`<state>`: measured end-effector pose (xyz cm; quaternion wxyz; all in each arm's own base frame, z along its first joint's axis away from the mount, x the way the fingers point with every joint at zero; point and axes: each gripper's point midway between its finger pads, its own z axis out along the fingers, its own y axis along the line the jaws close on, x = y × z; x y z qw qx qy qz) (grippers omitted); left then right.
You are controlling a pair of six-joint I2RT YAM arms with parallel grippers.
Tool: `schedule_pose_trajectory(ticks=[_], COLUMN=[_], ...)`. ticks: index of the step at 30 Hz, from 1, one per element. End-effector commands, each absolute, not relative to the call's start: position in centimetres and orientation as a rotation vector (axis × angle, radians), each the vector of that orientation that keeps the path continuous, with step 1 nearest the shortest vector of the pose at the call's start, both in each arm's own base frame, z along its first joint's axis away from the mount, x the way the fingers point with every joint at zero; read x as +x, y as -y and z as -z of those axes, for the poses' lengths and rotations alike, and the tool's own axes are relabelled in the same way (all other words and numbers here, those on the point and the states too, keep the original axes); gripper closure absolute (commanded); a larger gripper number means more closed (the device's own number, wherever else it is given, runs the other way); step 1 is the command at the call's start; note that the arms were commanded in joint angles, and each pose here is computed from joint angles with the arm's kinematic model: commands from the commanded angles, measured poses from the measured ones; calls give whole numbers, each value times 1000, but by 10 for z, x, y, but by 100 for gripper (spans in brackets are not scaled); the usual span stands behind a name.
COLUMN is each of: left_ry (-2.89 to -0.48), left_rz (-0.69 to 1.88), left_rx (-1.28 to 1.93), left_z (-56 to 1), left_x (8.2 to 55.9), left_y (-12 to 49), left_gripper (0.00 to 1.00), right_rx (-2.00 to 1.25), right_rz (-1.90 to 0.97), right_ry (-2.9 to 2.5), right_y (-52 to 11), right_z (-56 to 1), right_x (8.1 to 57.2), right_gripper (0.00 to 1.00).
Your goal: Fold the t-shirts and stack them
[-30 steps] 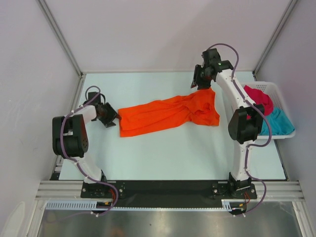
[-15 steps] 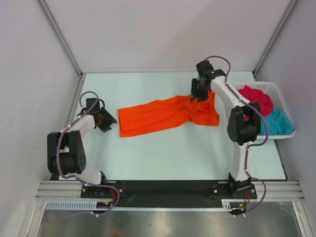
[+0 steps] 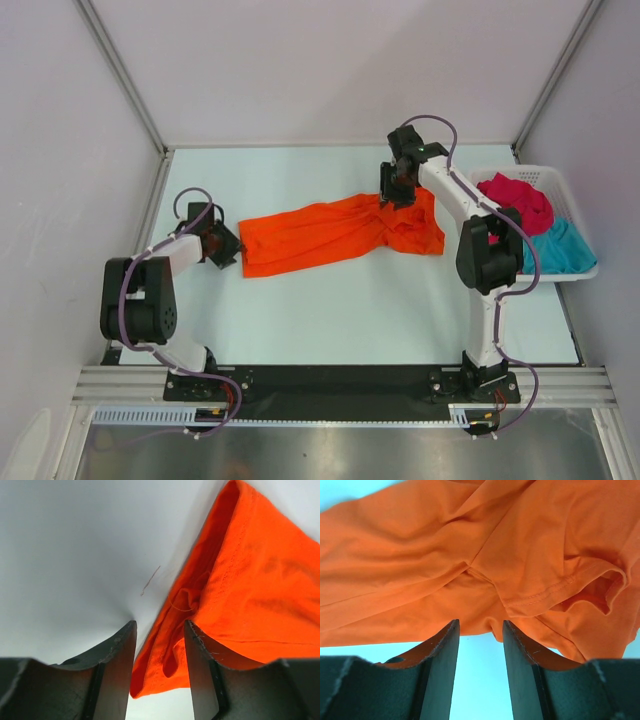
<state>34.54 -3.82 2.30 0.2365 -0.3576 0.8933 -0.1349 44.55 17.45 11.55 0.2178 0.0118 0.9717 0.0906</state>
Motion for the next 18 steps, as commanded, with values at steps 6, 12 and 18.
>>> schedule_pose_trajectory(ticks=[6,12,18], left_ry=[-2466,-2455,-2483], left_rz=[387,497,624], left_rx=[-1010,-995,-954], left_z=[3,-4,-10], left_x=[349,358,358], left_y=[42,55,80], left_gripper=[51,78,100], right_rx=[8,6,4], right_rz=[-223,-221,-225], right_ry=[-2680,-2686,-2669], right_y=[-175,-175,-173], right_z=[-119,-119,-128], right_x=[452,451,450], right_gripper=[55,55,55])
